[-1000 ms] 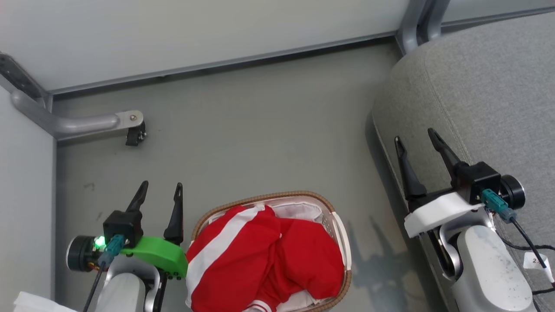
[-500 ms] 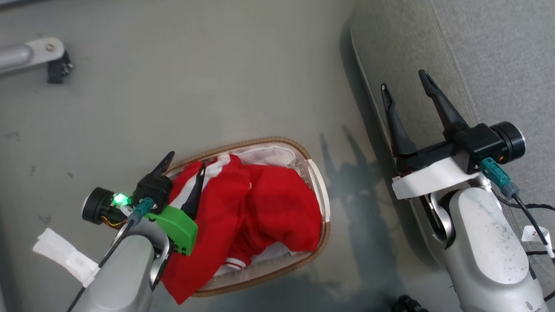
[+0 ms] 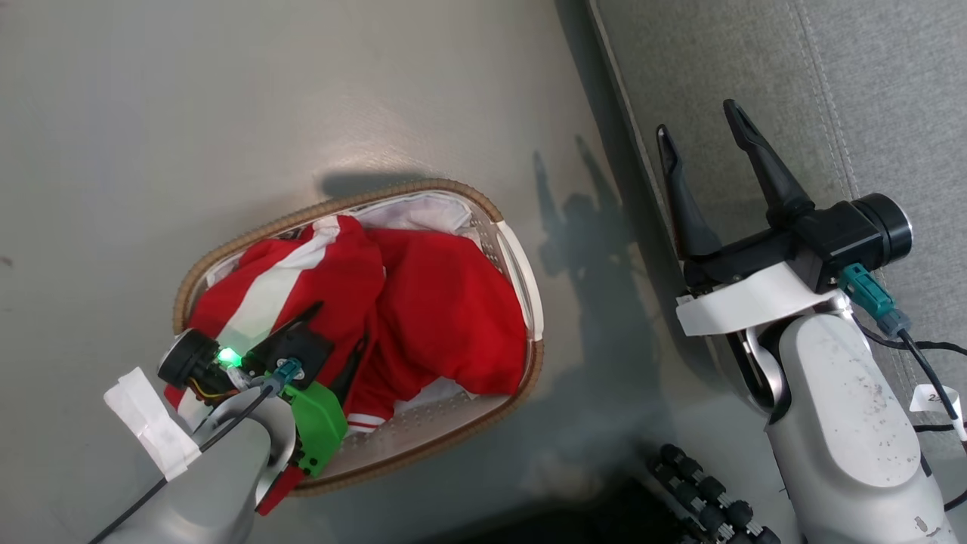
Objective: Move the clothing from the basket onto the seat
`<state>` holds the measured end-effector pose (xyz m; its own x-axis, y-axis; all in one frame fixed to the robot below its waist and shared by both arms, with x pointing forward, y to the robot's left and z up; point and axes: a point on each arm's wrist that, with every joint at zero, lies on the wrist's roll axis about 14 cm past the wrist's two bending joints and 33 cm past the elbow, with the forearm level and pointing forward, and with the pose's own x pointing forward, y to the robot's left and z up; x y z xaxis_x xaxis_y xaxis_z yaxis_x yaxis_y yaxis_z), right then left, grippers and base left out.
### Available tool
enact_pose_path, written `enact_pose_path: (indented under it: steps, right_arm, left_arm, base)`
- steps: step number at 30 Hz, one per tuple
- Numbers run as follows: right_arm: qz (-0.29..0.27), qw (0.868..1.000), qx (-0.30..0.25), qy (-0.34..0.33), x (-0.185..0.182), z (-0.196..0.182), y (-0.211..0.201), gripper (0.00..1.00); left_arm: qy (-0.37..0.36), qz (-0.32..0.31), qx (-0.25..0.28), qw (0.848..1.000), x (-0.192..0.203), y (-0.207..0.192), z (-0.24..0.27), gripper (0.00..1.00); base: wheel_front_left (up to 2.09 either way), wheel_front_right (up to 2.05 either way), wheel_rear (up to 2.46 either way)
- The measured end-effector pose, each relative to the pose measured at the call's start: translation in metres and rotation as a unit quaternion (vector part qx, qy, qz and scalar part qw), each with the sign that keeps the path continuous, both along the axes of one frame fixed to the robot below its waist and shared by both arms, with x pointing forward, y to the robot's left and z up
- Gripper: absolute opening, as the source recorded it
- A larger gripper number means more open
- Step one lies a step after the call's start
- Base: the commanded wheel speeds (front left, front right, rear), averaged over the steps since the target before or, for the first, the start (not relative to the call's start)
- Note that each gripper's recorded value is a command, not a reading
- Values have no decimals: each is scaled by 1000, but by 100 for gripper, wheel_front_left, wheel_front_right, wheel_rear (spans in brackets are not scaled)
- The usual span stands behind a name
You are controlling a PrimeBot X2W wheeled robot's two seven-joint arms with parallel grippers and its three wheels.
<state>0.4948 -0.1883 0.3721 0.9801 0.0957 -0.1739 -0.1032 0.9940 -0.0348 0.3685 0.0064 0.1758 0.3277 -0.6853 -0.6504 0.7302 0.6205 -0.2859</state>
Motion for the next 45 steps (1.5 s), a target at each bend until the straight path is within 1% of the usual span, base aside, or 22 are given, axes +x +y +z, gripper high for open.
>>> enact_pose_path:
  steps: [3,5,11,13,17,21,27,34,41,45]
  right_arm:
    - [-1,1000,-2,14,-2,-12,-1,100]
    - [-2,1000,-3,20,-2,-18,-2,100]
    - [-4,999,-5,33,-3,-30,-4,100]
    - [-3,999,-4,33,-3,-29,-4,100]
    - [-4,1000,-1,28,-3,-25,-3,100]
    - [-4,1000,1,19,-3,-14,-3,100]
    - [-8,1000,5,5,-10,6,-4,100]
    - [-10,1000,11,-8,-30,31,0,100]
    - [-14,999,14,-25,-53,56,1,100]
    - [-8,999,21,-37,-63,69,8,100]
  left_arm:
    - [21,-25,19,999,-12,4,-19,100]
    - [24,-36,31,999,-12,7,-29,100]
    - [36,-38,61,997,-10,19,-48,100]
    - [45,-38,75,995,-15,25,-51,0]
    - [51,-29,80,995,-16,26,-50,0]
    - [44,-1,66,997,-6,20,-38,0]
    - [29,41,27,998,-1,8,-5,0]
    - [-9,83,-19,996,1,-3,48,0]
    - [-69,127,-62,988,4,-7,109,0]
    - [-111,152,-83,979,8,-4,144,0]
  base:
    - [0,0,0]
    - [0,0,0]
    - [0,0,0]
    - [0,0,0]
    - [0,0,0]
    - [0,0,0]
    - [0,0,0]
    - [0,0,0]
    - [0,0,0]
    - [0,0,0]
